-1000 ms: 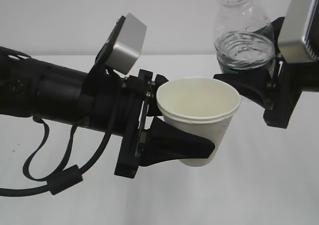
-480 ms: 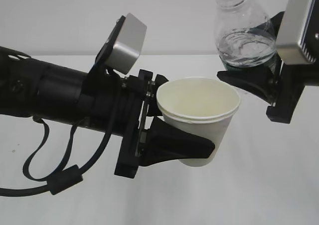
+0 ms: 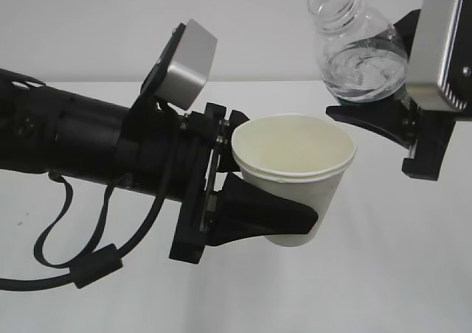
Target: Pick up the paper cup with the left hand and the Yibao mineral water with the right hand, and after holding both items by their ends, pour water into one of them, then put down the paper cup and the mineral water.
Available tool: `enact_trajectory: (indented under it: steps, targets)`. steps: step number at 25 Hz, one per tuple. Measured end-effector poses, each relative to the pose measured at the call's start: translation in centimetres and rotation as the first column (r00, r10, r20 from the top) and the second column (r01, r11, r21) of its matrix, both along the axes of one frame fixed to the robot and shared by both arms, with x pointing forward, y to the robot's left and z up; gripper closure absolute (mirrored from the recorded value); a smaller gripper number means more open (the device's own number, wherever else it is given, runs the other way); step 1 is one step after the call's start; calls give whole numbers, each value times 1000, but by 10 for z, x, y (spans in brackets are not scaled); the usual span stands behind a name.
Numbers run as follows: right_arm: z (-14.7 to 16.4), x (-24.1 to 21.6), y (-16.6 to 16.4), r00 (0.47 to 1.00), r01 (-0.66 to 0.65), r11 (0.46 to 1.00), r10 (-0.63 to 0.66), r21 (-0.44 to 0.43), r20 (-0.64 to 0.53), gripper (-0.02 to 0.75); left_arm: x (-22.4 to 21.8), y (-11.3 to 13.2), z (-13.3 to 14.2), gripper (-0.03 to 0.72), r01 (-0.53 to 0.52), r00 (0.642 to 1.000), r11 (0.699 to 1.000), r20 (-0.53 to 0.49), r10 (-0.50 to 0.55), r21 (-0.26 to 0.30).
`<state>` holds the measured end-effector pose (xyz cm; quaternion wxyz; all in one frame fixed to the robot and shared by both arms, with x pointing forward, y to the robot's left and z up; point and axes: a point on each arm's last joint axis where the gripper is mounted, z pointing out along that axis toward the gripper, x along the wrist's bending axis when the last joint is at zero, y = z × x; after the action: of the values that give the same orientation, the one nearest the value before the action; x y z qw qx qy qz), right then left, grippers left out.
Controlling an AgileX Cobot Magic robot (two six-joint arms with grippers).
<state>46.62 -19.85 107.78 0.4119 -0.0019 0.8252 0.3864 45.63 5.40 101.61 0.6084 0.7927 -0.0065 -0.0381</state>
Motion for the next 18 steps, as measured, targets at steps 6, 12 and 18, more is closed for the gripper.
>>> enact_trajectory:
  steps: [6,12,18]
  targets:
    - [0,1,-1,1000,1,999,0,-37,31,264,0,0,0,235,2,1000,1000,-1,-2,-1]
    - [-1,1,-2,998,-12,996,17,-89,60,263,0,0,0,235,2,1000,1000,-1,-2,-1]
    - [-2,2,-3,993,-27,988,44,-152,106,263,0,0,0,235,3,1000,1000,0,-3,0]
